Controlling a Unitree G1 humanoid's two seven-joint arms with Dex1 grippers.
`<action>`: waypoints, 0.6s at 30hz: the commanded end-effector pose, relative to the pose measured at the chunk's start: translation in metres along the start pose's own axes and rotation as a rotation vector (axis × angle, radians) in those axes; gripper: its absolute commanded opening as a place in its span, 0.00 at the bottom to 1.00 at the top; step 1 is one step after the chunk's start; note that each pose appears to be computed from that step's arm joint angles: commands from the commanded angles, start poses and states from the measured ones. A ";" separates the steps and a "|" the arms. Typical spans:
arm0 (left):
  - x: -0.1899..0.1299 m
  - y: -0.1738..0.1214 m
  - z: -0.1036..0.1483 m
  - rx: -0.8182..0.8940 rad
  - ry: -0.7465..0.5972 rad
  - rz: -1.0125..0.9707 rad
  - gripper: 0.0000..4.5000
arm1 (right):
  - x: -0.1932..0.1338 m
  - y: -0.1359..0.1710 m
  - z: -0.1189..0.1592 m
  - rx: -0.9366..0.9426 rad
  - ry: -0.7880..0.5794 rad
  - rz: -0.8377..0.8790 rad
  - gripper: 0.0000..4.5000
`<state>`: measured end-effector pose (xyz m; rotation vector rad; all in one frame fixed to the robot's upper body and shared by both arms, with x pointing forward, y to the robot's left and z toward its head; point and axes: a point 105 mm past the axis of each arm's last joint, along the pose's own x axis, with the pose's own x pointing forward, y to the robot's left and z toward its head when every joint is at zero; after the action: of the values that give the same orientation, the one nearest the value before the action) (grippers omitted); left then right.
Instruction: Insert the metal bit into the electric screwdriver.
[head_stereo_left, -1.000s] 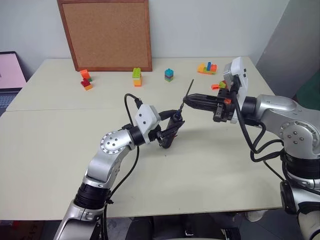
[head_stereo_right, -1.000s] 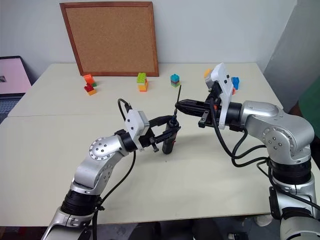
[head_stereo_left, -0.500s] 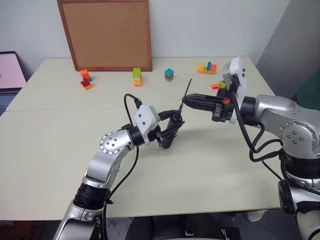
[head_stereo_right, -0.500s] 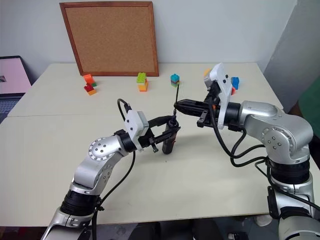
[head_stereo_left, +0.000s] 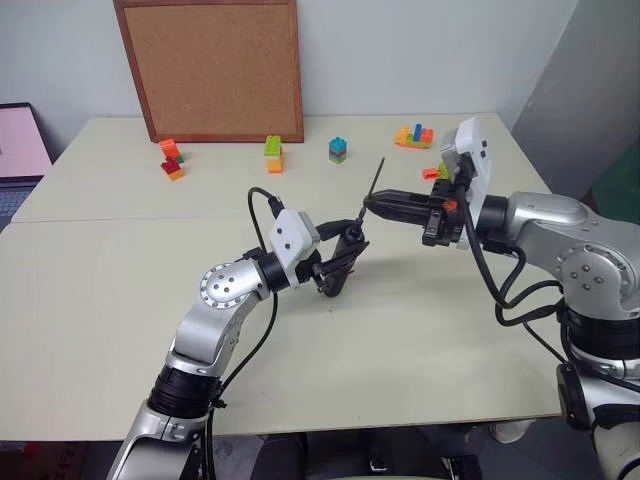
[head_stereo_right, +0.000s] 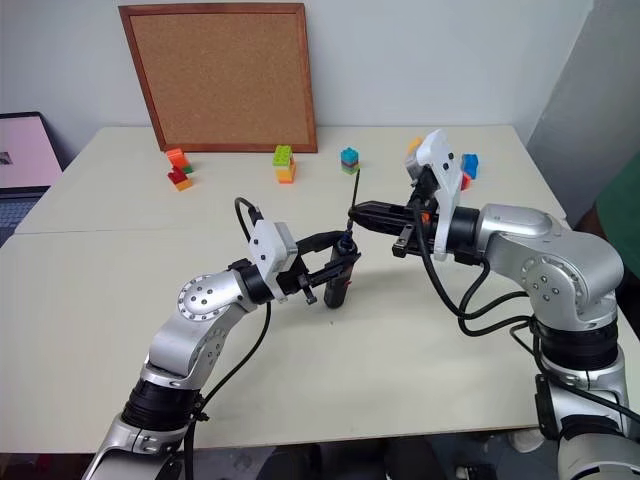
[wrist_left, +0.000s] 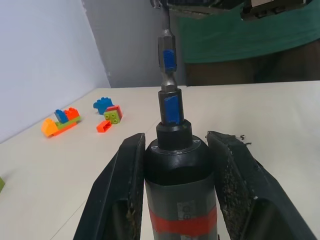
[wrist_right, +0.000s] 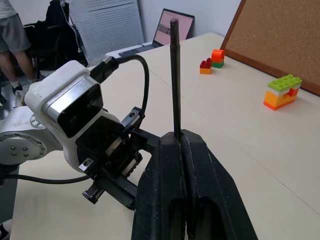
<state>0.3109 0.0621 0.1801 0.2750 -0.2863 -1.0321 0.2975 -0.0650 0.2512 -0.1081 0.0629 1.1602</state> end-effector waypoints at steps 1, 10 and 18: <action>-0.003 0.013 0.001 0.041 0.016 0.057 0.35 | 0.011 0.010 -0.026 0.073 0.101 0.062 0.00; -0.005 0.013 0.000 0.050 0.020 0.054 0.35 | 0.007 0.013 -0.029 0.067 0.108 0.074 0.00; -0.002 0.010 0.003 0.066 0.008 0.041 0.35 | 0.015 0.011 -0.032 0.084 0.129 0.066 0.00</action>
<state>0.3108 0.0623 0.1804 0.2792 -0.2953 -1.0336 0.2998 -0.0632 0.2462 -0.1102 0.0818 1.1548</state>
